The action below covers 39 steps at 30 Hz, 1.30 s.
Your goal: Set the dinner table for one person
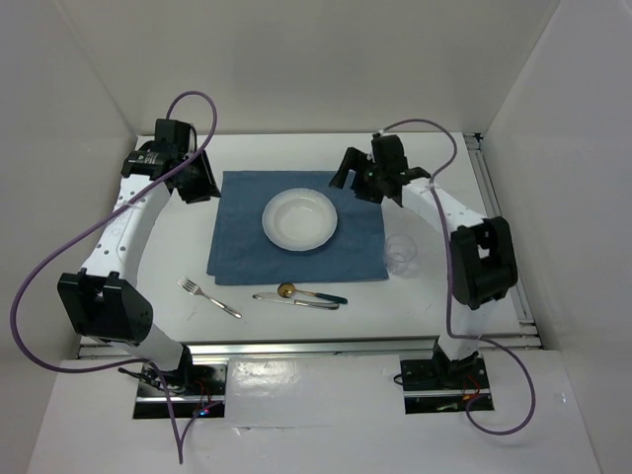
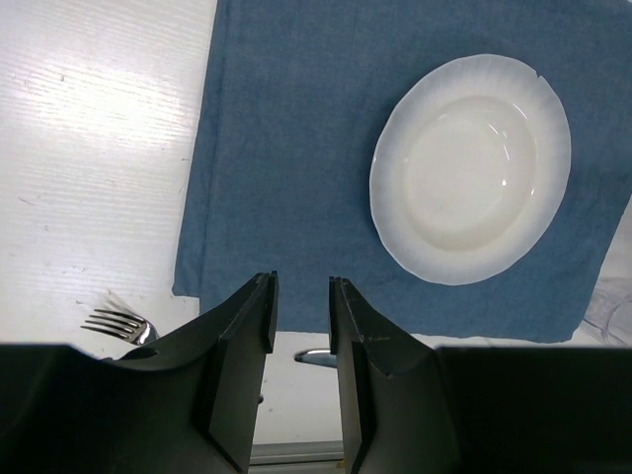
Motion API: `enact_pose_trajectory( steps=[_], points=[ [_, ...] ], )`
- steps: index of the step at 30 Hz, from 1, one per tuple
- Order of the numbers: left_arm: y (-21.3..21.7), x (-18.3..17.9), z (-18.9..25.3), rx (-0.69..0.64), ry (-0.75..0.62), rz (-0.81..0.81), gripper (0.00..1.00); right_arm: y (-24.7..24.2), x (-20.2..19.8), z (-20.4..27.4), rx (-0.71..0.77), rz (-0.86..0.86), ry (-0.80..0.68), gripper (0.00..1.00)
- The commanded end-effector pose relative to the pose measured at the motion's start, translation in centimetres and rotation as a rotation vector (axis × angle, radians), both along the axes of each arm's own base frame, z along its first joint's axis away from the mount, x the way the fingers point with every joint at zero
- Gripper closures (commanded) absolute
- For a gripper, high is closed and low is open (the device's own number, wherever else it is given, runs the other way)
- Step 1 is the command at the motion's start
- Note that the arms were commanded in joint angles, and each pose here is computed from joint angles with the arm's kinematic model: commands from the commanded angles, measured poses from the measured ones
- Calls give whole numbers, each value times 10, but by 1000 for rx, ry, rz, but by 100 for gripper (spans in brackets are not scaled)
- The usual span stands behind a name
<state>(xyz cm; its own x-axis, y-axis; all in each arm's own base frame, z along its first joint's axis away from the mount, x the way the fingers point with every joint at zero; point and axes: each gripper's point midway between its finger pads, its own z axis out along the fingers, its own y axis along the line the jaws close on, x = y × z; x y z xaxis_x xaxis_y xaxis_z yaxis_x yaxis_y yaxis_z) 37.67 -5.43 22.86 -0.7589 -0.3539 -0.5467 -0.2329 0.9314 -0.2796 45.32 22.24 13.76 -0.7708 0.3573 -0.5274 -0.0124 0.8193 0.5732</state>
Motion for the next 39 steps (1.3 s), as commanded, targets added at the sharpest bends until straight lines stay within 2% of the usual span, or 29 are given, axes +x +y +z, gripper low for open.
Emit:
enact_pose_trajectory(
  steps=[1,3,6,7,8,10,13,17,25,28,29,35,38,39],
  points=[
    [-2,0,14,-11,-48,10,55,-50,-7,78,-127,-125,-160,0],
    [2,-2,14,-1,-50,31,55,-86,-20,75,-205,-204,-153,0],
    [4,-7,11,1,-51,46,55,-142,-57,81,-305,-327,-127,5],
    [6,-5,16,-20,-70,77,55,-156,-76,92,-314,-360,-138,7],
    [6,-6,14,-26,-75,85,55,-175,-88,82,-335,-403,-105,7],
    [-3,-8,11,-74,-78,61,55,-201,-110,90,-332,-471,-114,7],
    [-13,-5,17,-121,-123,22,55,-219,-136,65,-333,-482,-52,7],
    [-13,-4,20,-108,-136,5,55,-206,-150,35,-260,-377,28,4],
    [-15,-4,20,-106,-128,-23,55,-186,-142,-5,-166,-293,112,4],
    [-17,-3,17,-113,-118,-29,55,-182,-140,-23,-148,-288,128,12],
    [-17,-3,17,-113,-118,-29,55,-180,-137,-28,-131,-284,132,20],
    [-17,-2,13,-106,-110,-35,55,-176,-142,-54,-114,-274,189,44],
    [-15,0,10,-98,-102,-28,55,-185,-140,-55,-142,-328,179,72],
    [-15,0,10,-98,-102,-28,55,-195,-132,-44,-179,-371,137,96]
  ],
)
